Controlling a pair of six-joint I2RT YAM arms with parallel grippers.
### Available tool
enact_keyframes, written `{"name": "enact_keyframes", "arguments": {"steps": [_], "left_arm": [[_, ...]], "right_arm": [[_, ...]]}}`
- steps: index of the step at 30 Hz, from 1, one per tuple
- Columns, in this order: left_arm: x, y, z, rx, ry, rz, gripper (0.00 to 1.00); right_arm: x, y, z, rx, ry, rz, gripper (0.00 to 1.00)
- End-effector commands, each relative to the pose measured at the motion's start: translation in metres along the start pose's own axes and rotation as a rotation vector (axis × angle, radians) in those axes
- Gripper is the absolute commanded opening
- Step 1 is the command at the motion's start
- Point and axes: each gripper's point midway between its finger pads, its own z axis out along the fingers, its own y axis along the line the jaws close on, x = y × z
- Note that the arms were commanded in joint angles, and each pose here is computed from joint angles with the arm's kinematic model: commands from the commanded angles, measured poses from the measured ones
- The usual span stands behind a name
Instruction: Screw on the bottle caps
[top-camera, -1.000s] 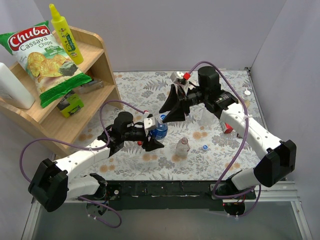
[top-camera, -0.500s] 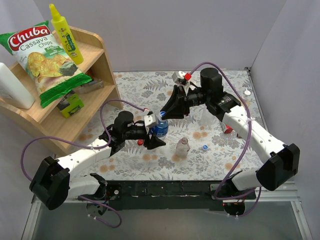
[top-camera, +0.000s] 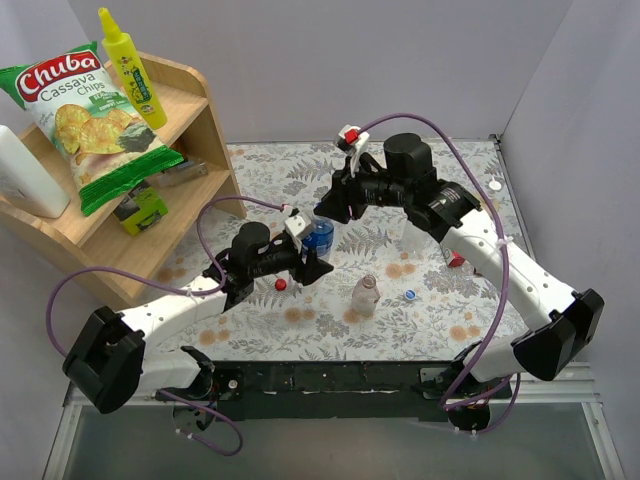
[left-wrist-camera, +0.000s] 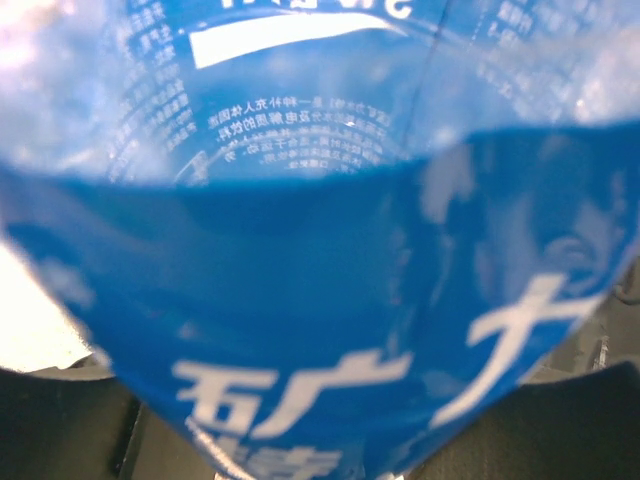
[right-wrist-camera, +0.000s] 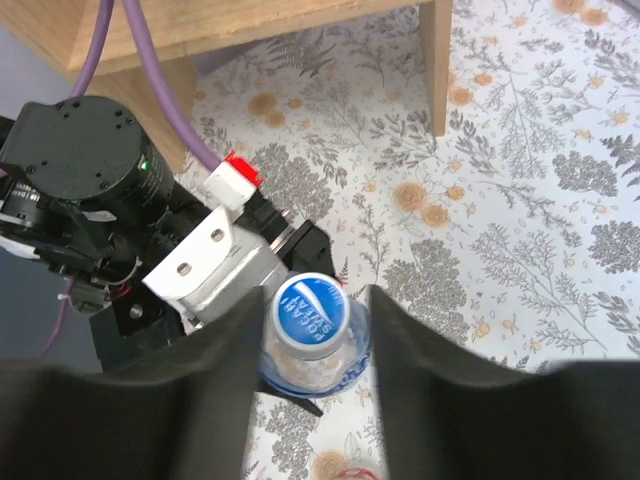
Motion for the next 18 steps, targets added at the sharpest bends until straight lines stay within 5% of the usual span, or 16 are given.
{"name": "enact_keyframes", "arguments": {"steps": [1, 7, 18], "left_arm": [[-0.012, -0.005, -0.01, 0.033, -0.019, 0.057, 0.0], [0.007, -0.031, -0.026, 0.256, 0.04, 0.176, 0.0], [0.001, -0.041, -0.022, 0.356, 0.017, 0.251, 0.0]], "right_arm": [[-0.039, 0.004, -0.018, -0.107, -0.086, -0.168, 0.65], [-0.043, 0.052, -0.049, -0.449, -0.152, -0.365, 0.73], [-0.004, 0.061, -0.036, -0.674, -0.101, -0.299, 0.68]]}}
